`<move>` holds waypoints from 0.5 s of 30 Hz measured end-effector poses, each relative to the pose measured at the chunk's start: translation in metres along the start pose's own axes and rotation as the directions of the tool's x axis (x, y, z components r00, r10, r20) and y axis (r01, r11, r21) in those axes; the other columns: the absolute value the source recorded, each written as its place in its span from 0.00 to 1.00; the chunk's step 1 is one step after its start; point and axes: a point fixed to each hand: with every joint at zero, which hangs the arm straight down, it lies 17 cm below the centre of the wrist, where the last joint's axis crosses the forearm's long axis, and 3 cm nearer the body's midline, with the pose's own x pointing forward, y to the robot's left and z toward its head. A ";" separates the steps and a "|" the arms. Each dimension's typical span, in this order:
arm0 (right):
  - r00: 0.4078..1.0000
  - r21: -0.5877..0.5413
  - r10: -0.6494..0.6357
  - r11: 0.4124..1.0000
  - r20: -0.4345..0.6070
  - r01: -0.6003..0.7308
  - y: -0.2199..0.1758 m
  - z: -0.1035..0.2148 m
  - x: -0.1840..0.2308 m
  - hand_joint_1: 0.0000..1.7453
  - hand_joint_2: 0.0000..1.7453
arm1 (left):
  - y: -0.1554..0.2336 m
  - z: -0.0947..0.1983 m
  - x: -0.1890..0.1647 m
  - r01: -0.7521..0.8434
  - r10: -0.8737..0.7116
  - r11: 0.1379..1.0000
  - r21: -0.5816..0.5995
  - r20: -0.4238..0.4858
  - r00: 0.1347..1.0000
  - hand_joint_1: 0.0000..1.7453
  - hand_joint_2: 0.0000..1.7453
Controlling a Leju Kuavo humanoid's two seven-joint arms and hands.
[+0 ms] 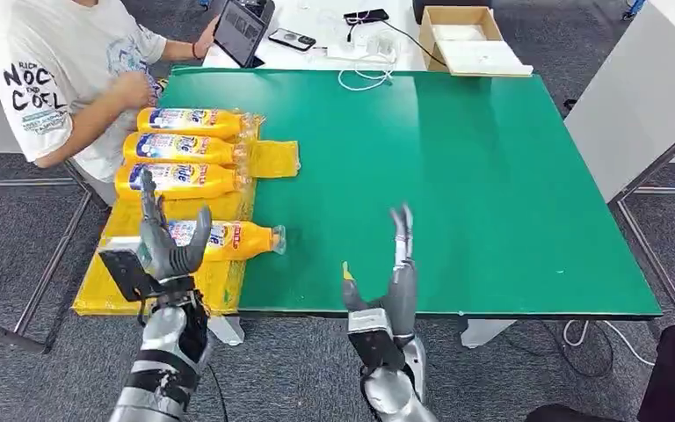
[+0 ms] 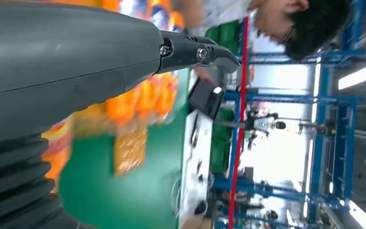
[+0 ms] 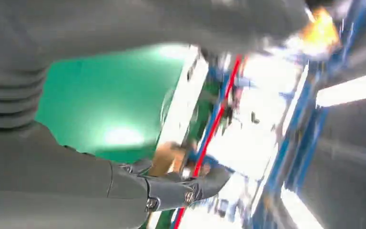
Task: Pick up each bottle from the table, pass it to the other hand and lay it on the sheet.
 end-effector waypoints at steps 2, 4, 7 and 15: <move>1.000 -0.056 0.008 0.998 0.012 -0.008 -0.019 0.000 0.010 0.00 1.00 | -0.008 0.024 0.010 -0.008 0.008 1.000 0.007 -0.004 1.000 0.00 1.00; 1.000 -0.084 0.011 0.996 0.013 -0.010 -0.031 0.003 0.016 0.00 1.00 | -0.013 0.040 0.017 -0.007 0.007 1.000 0.008 -0.005 1.000 0.00 1.00; 0.999 -0.123 0.026 0.992 0.019 -0.024 -0.045 0.006 0.023 0.00 1.00 | -0.015 0.054 0.023 -0.043 0.043 0.999 0.014 -0.020 0.999 0.00 1.00; 0.996 -0.160 0.080 0.984 -0.027 -0.083 -0.068 0.022 0.016 0.00 1.00 | -0.017 0.084 0.015 -0.069 0.072 0.997 0.032 -0.089 0.993 0.00 1.00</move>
